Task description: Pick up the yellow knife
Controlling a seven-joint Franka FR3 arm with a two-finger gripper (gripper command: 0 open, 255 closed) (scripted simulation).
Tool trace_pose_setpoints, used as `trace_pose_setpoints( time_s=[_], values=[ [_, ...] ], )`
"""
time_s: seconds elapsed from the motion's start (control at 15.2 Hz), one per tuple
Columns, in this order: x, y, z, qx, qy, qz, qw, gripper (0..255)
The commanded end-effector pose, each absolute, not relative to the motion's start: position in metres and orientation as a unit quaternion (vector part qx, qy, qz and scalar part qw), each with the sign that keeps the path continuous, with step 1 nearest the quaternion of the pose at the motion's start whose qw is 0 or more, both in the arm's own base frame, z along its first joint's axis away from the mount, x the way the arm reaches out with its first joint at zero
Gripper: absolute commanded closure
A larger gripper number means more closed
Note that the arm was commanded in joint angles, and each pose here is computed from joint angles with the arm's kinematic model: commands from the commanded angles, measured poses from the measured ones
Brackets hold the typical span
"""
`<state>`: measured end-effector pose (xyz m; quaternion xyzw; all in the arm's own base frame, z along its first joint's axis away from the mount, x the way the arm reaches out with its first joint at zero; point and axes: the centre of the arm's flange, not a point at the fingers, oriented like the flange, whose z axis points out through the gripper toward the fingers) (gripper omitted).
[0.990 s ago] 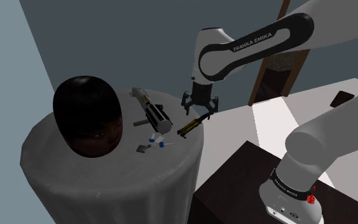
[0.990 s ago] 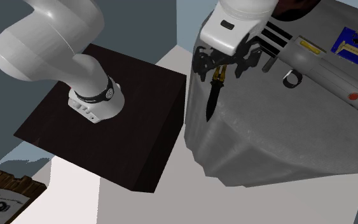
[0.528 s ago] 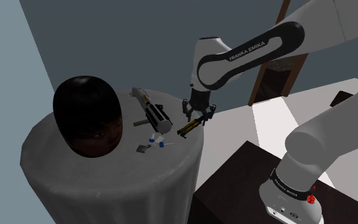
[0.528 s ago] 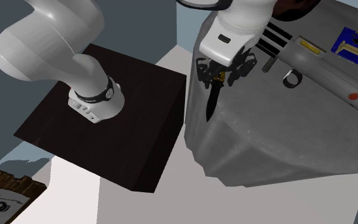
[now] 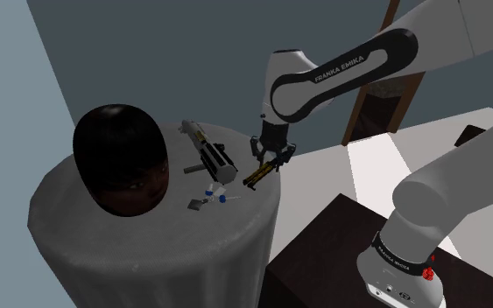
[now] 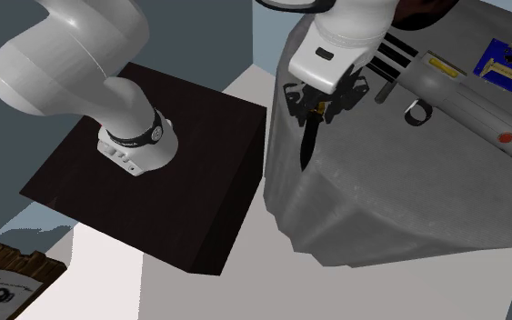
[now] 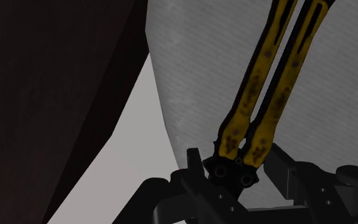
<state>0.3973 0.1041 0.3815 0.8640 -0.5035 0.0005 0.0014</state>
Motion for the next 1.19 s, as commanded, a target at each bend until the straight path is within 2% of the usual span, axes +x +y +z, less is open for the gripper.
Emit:
trace_pose_setpoints(
  time_s=[0.0,1.12],
  values=[
    [0.394,0.102,0.377,0.863,-0.506,-0.003,0.004,255],
    [0.394,0.102,0.457,0.863,-0.506,-0.003,0.004,255]
  ],
)
